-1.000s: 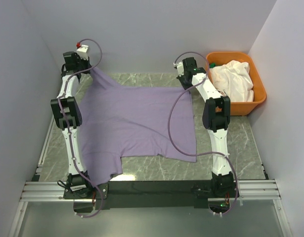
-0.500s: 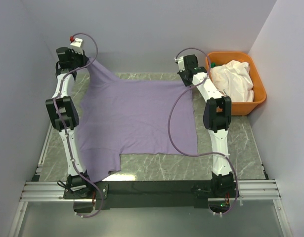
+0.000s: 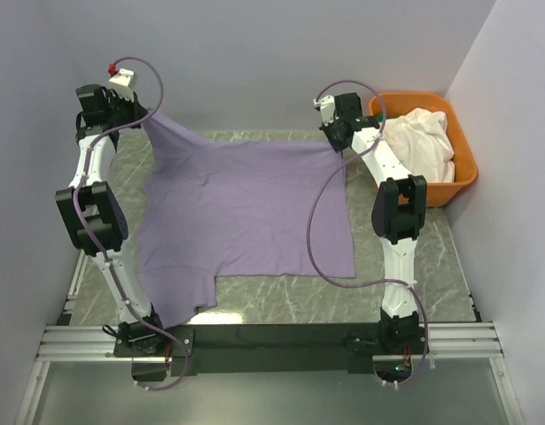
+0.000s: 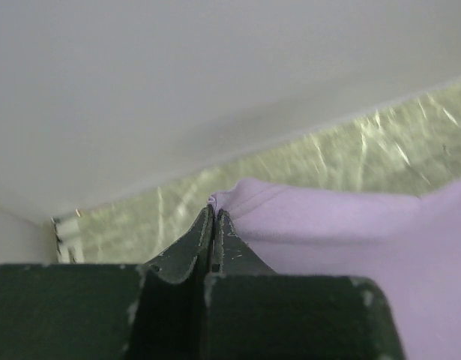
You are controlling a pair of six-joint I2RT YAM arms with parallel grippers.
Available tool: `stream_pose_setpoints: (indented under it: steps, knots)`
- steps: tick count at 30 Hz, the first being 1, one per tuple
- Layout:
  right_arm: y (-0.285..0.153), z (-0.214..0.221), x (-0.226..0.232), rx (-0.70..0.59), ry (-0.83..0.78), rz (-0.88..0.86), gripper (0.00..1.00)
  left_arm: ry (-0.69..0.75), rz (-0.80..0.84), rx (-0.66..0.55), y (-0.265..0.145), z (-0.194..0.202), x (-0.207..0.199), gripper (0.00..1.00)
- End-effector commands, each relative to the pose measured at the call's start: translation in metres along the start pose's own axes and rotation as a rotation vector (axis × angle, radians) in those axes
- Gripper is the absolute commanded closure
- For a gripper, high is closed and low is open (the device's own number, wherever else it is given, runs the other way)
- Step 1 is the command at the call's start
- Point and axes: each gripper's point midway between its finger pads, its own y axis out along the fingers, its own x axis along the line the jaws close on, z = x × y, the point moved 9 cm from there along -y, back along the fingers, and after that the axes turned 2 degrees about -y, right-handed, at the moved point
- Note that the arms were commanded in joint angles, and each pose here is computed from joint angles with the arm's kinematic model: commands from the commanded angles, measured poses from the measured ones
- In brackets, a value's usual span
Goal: Fold and stack the t-shirts
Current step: Fold the tshirt
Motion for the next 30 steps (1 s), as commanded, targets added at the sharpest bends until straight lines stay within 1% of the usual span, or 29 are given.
stream_pose_setpoints:
  steps: [1, 3, 4, 6, 7, 9, 10, 12, 14, 20, 21, 23, 24, 25, 27, 30]
  knots:
    - [-0.027, -0.006, -0.010, -0.035, -0.026, 0.005, 1.00, 0.042, 0.011, 0.020, -0.031, -0.012, -0.015, 1.00]
    - [-0.028, -0.005, -0.006, -0.039, -0.033, -0.027, 1.00, 0.029, 0.006, 0.062, -0.039, 0.002, -0.020, 1.00]
    - [-0.028, -0.004, -0.005, -0.036, -0.039, -0.033, 1.00, 0.037, 0.004, 0.058, -0.046, -0.003, -0.024, 1.00]
    - [-0.027, -0.001, -0.004, -0.023, -0.041, -0.048, 1.00, 0.020, 0.005, 0.096, -0.053, 0.009, -0.029, 1.00]
    - [-0.028, -0.001, -0.003, -0.023, -0.047, -0.051, 1.00, 0.025, 0.002, 0.090, -0.059, 0.005, -0.032, 1.00]
    - [-0.027, 0.001, -0.002, -0.016, -0.052, -0.054, 1.00, 0.012, 0.005, 0.121, -0.065, 0.013, -0.038, 1.00]
    - [-0.026, 0.003, -0.002, -0.014, -0.055, -0.056, 1.00, 0.015, 0.001, 0.116, -0.071, 0.009, -0.040, 1.00]
    - [-0.027, 0.004, -0.002, -0.012, -0.060, -0.055, 1.00, 0.000, 0.008, 0.144, -0.078, 0.014, -0.044, 1.00]
    - [-0.027, 0.006, -0.002, -0.011, -0.067, -0.054, 1.00, 0.009, 0.002, 0.135, -0.088, 0.009, -0.048, 1.00]
    - [-0.033, 0.012, 0.000, -0.012, -0.093, -0.054, 1.00, 0.012, 0.002, 0.175, -0.116, 0.012, -0.060, 1.00]
    - [-0.036, 0.013, -0.001, -0.014, -0.097, -0.051, 1.00, 0.006, 0.000, 0.194, -0.120, 0.020, -0.061, 1.00]
    - [-0.037, 0.017, 0.000, -0.006, -0.105, -0.057, 1.00, 0.010, -0.005, 0.198, -0.131, 0.019, -0.065, 1.00]
    - [-0.040, 0.017, 0.000, -0.011, -0.107, -0.058, 1.00, 0.005, -0.005, 0.220, -0.136, 0.028, -0.066, 1.00]
    - [-0.042, 0.018, -0.001, -0.012, -0.106, -0.059, 1.00, 0.011, -0.013, 0.214, -0.143, 0.026, -0.068, 1.00]
    - [-0.044, 0.021, 0.001, -0.011, -0.109, -0.070, 1.00, 0.001, -0.013, 0.244, -0.150, 0.038, -0.071, 1.00]
    - [-0.049, 0.028, 0.005, -0.004, -0.123, -0.094, 1.00, 0.014, -0.028, 0.258, -0.165, 0.045, -0.078, 1.00]
